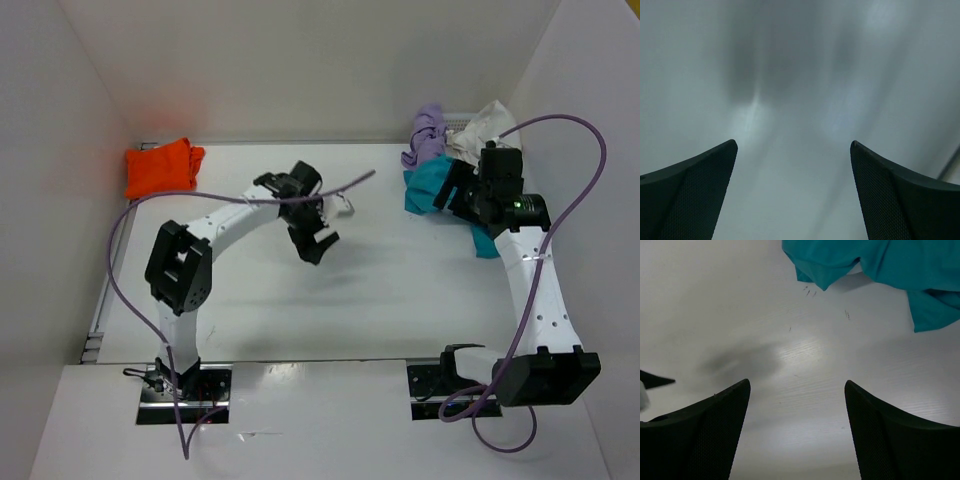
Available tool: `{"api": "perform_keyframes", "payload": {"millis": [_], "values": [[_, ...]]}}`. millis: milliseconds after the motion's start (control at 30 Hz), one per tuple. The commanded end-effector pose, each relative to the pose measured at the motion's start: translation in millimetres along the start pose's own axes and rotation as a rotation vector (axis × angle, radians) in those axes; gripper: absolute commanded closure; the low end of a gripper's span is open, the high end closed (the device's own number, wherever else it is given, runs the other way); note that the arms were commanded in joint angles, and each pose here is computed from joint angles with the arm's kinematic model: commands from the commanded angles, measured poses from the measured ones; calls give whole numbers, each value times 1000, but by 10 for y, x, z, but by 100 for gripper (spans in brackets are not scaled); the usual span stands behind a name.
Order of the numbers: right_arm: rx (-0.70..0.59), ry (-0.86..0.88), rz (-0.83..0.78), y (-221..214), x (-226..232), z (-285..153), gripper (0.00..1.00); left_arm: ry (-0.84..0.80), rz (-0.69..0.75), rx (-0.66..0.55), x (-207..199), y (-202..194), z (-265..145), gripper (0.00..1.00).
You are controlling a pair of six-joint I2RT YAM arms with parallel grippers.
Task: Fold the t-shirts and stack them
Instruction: Put the neatly folded tshirt into the corner of the board with the left arm, then grab crumpled tshirt from bin with the right arm
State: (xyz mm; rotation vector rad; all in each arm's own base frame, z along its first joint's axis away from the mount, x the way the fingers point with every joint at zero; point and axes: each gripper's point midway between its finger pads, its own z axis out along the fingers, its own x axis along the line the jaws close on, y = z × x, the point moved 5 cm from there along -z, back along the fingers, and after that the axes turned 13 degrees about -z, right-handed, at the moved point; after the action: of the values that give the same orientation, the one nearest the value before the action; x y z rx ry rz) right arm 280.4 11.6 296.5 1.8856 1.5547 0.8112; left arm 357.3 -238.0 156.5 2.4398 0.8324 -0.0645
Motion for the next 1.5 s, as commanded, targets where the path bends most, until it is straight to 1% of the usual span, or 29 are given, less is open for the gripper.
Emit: {"api": "perform_keyframes", "payload": {"millis": [0,100,233,300,333,367,400,467,600,833,933,1033,1067,1133,1167,1267,1300,1333,1467], "values": [[-52,23,-24,55,-15,-76,19,112,36,-252,-314,372,-305,0],[-76,-5,-18,108,-88,-65,19,101,-9,-218,-350,144,-226,0],[-83,-56,11,140,-197,-28,19,156,22,-145,-488,-100,-128,0],[-84,-77,30,132,-251,1,19,138,29,-104,-572,-244,-37,0],[-97,-85,38,132,-285,-10,19,134,47,-102,-597,-253,-8,0],[-83,-77,38,89,-280,17,19,147,70,-96,-619,-249,2,0],[-101,-75,38,113,-276,-9,19,160,69,-94,-602,-251,-3,0],[-92,-76,38,85,-280,9,19,166,82,-103,-630,-186,-1,0],[-104,-91,52,114,-338,11,19,141,70,-92,-652,-161,25,0],[-83,-126,86,151,-458,162,18,159,67,-81,-624,-164,31,0],[-63,-163,115,183,-605,313,18,202,59,-86,-548,-142,-11,0],[-86,-170,131,335,-647,423,18,225,37,-87,-439,-158,-48,0],[-65,-182,141,338,-671,546,18,225,37,-87,-438,-158,-48,0],[-79,-181,141,440,-680,655,18,241,25,-87,-376,-169,-70,0],[-51,-193,142,429,-709,814,18,274,14,-84,-305,-182,-97,0],[-49,-194,142,582,-726,1007,18,313,1,-66,-196,-270,-130,0],[-12,-169,130,559,-718,1215,18,314,1,-66,-195,-270,-130,0],[-28,-156,129,676,-704,1255,18,320,-14,-59,-141,-315,-135,0],[17,-160,131,743,-744,1637,18,341,-35,-59,-40,-354,-156,0]]}}
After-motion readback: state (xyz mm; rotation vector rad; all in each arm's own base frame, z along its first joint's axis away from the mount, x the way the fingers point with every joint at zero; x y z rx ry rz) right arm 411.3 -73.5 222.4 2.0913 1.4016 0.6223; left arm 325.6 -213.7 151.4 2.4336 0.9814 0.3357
